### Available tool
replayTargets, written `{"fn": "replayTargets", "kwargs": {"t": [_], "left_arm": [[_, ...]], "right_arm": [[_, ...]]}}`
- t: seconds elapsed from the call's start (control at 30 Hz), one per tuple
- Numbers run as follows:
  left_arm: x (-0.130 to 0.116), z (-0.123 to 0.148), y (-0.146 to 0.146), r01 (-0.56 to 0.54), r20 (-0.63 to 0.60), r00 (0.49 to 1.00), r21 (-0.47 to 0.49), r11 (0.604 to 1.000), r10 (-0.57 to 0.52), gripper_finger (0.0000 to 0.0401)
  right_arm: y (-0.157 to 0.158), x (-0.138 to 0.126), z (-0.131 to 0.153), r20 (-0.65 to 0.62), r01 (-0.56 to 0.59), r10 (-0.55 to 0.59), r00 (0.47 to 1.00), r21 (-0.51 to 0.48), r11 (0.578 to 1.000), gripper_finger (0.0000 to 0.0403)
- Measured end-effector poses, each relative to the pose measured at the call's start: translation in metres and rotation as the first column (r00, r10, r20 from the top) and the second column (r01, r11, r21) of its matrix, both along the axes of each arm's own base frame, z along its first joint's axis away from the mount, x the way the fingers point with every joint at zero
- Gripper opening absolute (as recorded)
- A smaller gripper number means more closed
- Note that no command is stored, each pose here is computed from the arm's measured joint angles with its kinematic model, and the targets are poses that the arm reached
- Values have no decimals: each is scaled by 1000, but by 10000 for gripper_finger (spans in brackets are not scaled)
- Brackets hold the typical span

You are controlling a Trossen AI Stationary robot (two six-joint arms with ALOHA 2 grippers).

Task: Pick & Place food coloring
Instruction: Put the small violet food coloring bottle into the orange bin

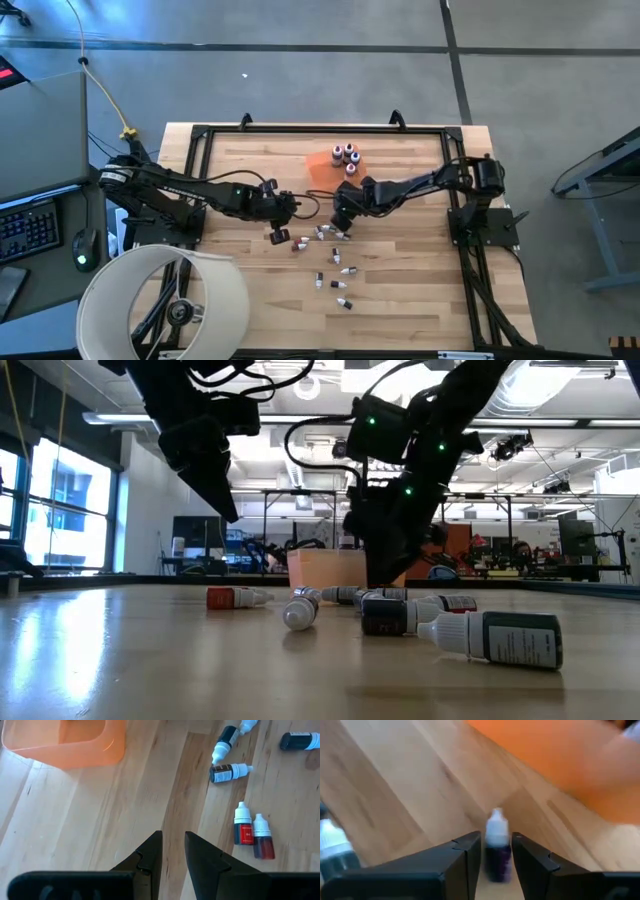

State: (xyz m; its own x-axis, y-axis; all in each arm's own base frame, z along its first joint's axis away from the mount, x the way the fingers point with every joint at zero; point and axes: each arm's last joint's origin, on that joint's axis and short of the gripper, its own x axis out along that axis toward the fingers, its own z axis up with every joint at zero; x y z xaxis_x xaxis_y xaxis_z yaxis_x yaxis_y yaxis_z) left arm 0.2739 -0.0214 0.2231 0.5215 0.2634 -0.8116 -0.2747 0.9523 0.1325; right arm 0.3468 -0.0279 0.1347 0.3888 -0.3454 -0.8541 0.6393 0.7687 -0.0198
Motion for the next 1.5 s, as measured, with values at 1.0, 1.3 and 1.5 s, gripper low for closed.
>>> {"fn": "replayTargets", "kwargs": {"t": [1.0,1.3,1.5], "left_arm": [[0,0,0,1,-1,1000,-2,1000,-1,80],[0,0,0,1,1,1000,-2,1000,-1,80],[0,0,0,0,2,1000,-3,1000,0,80]], "right_arm": [[-14,-6,-18,-232,-338,331,915,10,941,116],[-15,-1,-10,-130,-361,364,922,51,931,58],[-16,10,24,-24,-394,394,919,-5,919,59]]}}
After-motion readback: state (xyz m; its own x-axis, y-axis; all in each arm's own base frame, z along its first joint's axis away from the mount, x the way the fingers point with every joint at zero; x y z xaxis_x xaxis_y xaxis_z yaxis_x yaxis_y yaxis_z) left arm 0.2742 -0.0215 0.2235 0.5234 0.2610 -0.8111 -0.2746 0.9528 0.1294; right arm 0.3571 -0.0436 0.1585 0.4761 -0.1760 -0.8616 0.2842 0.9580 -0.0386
